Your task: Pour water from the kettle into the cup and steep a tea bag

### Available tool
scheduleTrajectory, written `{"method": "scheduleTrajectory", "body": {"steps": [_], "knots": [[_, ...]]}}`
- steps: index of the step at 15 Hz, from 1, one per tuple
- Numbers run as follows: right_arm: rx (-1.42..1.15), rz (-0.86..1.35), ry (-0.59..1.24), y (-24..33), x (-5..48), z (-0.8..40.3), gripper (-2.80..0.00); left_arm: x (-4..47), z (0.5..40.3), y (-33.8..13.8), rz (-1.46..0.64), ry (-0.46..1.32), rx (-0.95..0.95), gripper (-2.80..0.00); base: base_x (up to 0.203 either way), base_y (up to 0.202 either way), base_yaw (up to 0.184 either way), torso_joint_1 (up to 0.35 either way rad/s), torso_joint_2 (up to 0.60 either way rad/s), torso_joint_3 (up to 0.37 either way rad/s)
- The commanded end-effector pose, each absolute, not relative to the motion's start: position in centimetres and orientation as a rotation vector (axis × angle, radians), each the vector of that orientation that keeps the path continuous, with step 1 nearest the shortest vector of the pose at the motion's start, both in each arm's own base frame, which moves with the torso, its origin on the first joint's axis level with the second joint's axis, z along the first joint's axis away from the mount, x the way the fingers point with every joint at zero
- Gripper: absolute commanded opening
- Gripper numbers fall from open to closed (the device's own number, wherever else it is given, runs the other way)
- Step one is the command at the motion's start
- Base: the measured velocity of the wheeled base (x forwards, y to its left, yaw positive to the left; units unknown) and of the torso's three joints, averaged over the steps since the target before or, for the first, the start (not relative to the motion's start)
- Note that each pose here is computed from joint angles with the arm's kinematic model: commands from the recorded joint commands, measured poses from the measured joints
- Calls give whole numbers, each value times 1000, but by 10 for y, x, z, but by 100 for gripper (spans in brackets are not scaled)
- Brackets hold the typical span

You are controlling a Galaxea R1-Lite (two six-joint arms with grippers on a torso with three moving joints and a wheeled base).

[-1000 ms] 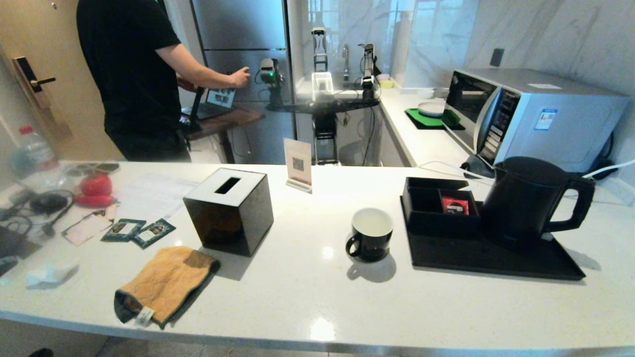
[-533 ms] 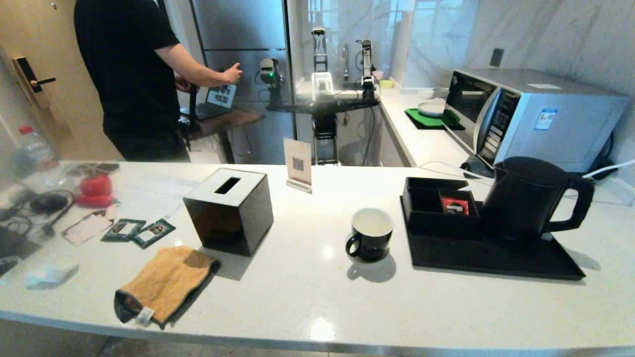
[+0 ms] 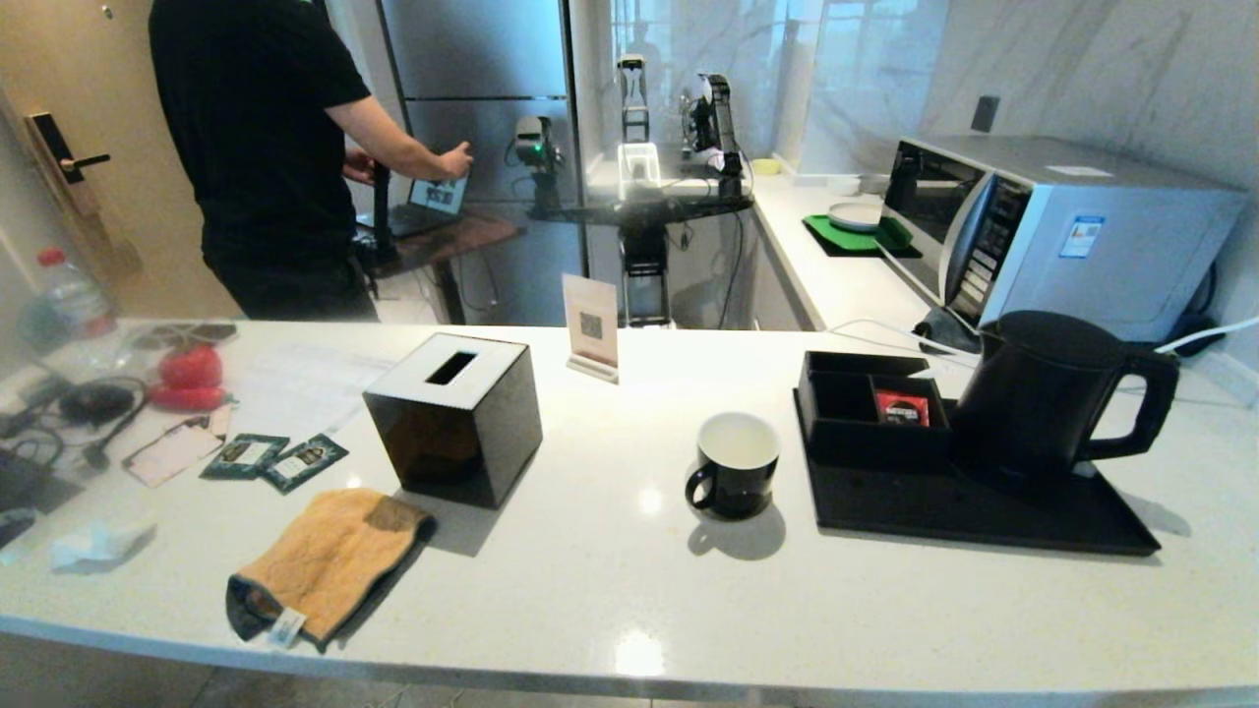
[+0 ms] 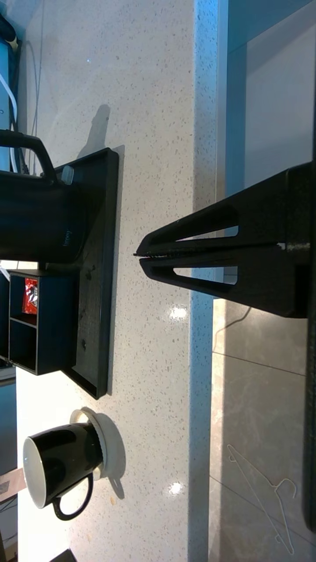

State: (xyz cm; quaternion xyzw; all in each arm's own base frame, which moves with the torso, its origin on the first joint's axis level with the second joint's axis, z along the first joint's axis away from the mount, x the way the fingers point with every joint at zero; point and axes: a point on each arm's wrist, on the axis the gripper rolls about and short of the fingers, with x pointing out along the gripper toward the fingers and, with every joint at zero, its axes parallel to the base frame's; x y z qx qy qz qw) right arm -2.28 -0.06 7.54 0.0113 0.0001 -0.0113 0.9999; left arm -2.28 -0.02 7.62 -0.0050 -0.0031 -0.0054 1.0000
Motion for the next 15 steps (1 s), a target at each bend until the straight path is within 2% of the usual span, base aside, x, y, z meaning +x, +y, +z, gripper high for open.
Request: {"method": "scheduleTrajectory", "body": {"steps": [1,15], "knots": [[25,-23,1,-1,-23,76,-280,-23,76,0,-11,-5,-11,-280,0,0,0,0,0,0],[29,-23,1,-1,-23,76,-280,-23,76,0,-11,-6,-11,-280,0,0,0,0,0,0]]}}
